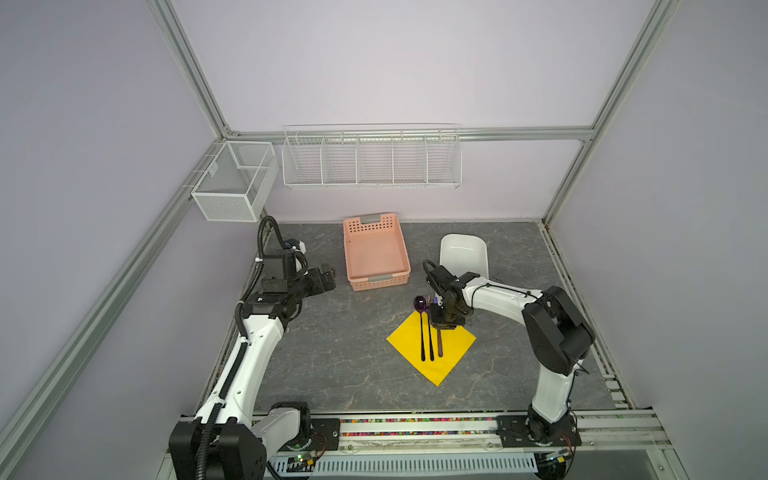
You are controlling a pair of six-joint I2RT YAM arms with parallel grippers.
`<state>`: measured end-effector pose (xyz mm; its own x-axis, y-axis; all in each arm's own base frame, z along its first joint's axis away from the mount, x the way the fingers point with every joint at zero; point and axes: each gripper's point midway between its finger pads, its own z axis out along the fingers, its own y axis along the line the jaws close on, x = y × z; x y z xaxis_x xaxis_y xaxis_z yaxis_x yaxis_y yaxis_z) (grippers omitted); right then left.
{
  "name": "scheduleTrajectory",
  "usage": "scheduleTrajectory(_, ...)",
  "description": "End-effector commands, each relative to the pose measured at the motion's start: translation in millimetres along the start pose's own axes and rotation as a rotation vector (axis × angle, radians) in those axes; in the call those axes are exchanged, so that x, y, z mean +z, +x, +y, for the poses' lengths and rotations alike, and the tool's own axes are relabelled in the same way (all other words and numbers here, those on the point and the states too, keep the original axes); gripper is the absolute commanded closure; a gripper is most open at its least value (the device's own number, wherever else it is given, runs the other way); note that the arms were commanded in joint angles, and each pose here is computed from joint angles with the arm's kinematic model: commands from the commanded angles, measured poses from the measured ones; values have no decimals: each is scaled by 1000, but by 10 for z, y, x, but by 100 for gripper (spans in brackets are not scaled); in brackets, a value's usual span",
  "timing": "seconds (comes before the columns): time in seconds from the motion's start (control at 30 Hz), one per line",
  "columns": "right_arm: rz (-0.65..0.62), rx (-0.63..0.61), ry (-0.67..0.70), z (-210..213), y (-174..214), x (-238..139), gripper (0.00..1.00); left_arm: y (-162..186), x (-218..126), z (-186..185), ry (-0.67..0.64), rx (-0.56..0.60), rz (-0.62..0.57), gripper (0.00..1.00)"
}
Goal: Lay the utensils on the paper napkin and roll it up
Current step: 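Lower the knife onto the napkin beside the fork with the right gripper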
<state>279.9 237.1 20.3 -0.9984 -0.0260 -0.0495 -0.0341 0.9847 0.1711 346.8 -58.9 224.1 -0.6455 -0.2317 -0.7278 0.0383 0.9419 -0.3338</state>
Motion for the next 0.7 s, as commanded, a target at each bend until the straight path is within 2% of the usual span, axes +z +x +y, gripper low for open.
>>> scheduleTrajectory(0.0,42,8,26,-29,89,51,84,-18,-25,5,0,4,-10,3)
scheduleTrajectory(0.67,59,56,-28,64,127,63,86,-17,-29,7,-2,5,-10,3)
